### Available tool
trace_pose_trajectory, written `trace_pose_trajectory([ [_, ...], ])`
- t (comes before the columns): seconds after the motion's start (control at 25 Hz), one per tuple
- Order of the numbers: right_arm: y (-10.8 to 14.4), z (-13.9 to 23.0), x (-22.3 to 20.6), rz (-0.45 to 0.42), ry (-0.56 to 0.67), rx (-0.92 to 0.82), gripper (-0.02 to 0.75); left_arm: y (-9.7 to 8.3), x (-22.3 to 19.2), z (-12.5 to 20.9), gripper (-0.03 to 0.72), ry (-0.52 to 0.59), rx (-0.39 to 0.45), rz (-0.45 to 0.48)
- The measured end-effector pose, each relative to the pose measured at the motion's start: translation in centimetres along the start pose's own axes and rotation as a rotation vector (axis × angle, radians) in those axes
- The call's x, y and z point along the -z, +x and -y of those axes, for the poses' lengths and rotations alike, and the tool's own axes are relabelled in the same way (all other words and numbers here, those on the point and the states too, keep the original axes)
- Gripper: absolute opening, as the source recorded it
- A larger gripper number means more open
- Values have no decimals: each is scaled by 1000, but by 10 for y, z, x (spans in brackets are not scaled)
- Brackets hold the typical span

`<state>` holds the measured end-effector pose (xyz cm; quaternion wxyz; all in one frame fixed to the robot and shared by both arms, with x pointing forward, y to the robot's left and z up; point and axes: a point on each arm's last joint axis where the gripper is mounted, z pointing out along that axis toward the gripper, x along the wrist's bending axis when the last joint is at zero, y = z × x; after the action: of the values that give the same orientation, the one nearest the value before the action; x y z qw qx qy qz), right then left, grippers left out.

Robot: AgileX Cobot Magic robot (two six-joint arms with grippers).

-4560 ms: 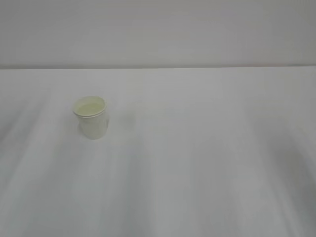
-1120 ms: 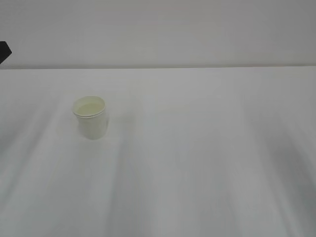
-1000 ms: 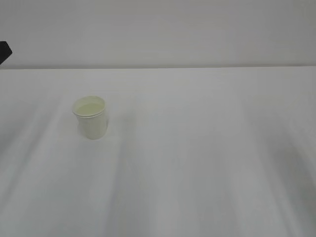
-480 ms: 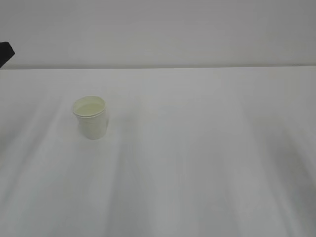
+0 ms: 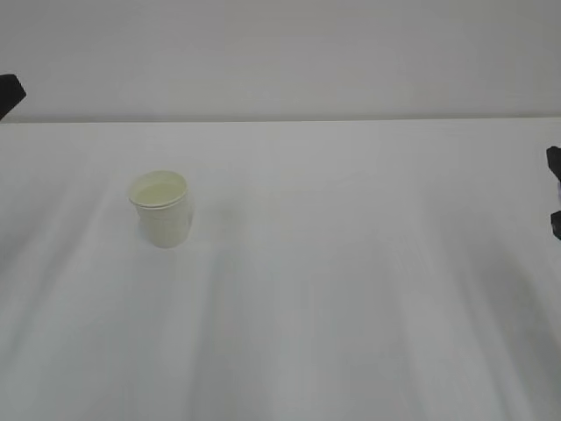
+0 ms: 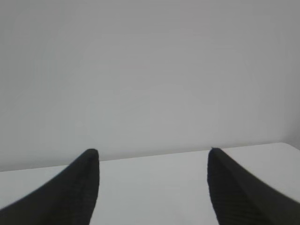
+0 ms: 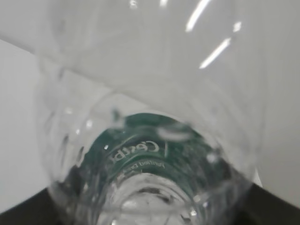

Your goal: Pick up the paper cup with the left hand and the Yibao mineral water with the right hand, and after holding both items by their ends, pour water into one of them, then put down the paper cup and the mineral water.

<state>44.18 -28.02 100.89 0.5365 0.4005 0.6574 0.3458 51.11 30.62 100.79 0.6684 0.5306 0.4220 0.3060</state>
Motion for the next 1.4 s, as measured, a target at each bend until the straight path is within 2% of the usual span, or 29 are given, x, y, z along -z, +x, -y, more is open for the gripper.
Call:
trace_pose_trajectory([
  [0.76,12,-2,0,-144,-7,27,445,0,0,0,517,2,30,2],
  [1.04,5,-3,-3,-151,8,0,445,0,0,0,483,3,33,4],
  [1.4,6,-4,-3,-183,1,24,445,0,0,0,477,3,33,4],
])
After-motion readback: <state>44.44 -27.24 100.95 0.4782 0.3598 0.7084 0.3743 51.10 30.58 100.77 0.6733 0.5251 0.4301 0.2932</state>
